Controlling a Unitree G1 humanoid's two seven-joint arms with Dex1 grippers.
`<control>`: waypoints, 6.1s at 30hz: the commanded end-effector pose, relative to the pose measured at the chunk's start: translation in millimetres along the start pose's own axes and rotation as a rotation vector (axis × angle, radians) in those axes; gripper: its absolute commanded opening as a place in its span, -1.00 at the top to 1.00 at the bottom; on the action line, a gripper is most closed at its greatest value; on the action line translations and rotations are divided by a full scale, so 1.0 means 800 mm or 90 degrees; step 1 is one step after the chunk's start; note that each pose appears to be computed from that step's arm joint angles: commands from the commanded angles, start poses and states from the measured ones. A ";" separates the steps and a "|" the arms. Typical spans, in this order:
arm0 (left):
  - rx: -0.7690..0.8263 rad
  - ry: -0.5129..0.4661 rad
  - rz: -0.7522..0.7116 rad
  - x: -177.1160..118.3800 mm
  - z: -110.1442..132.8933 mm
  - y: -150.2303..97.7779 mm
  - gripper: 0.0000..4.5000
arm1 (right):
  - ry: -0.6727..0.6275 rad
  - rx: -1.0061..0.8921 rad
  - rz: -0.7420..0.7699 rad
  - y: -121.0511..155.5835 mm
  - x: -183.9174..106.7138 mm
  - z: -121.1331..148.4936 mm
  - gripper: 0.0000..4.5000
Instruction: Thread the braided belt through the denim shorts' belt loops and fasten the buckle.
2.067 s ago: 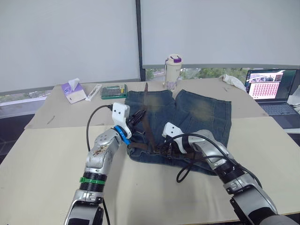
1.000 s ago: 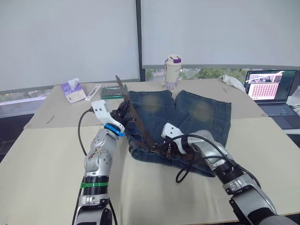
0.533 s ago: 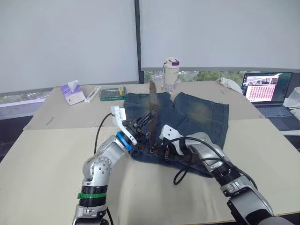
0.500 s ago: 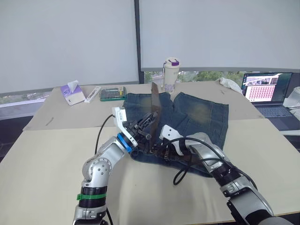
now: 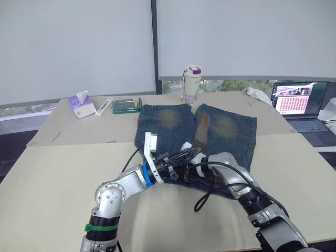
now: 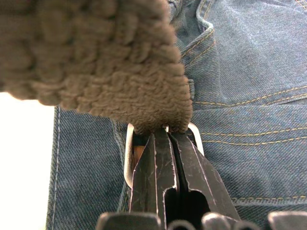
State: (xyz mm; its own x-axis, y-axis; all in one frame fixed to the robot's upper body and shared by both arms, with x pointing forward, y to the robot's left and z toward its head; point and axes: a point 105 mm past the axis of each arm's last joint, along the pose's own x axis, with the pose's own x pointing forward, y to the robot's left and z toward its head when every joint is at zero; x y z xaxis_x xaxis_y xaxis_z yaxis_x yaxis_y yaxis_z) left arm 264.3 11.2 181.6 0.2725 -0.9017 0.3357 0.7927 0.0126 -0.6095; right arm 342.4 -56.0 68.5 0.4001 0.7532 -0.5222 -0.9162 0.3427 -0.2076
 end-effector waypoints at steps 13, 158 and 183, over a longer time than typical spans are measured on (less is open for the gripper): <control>-0.003 0.066 -0.329 0.028 -0.005 -0.113 1.00 | 0.225 0.149 0.065 0.067 0.016 -0.124 1.00; 0.532 0.325 0.089 -0.050 -0.017 0.166 0.98 | -0.160 0.291 -0.497 -0.046 -0.217 0.040 1.00; 0.364 0.026 0.121 -0.030 0.068 0.113 0.98 | -0.311 0.364 -0.475 -0.054 -0.220 0.081 1.00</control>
State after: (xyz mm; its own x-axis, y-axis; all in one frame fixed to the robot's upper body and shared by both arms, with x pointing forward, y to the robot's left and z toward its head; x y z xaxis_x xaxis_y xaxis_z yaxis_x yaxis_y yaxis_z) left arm 360.6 55.4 130.0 0.4360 -0.8893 0.1381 0.8933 0.4090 -0.1864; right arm 315.0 -170.1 210.8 0.9403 0.3348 -0.0607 -0.3254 0.9370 0.1270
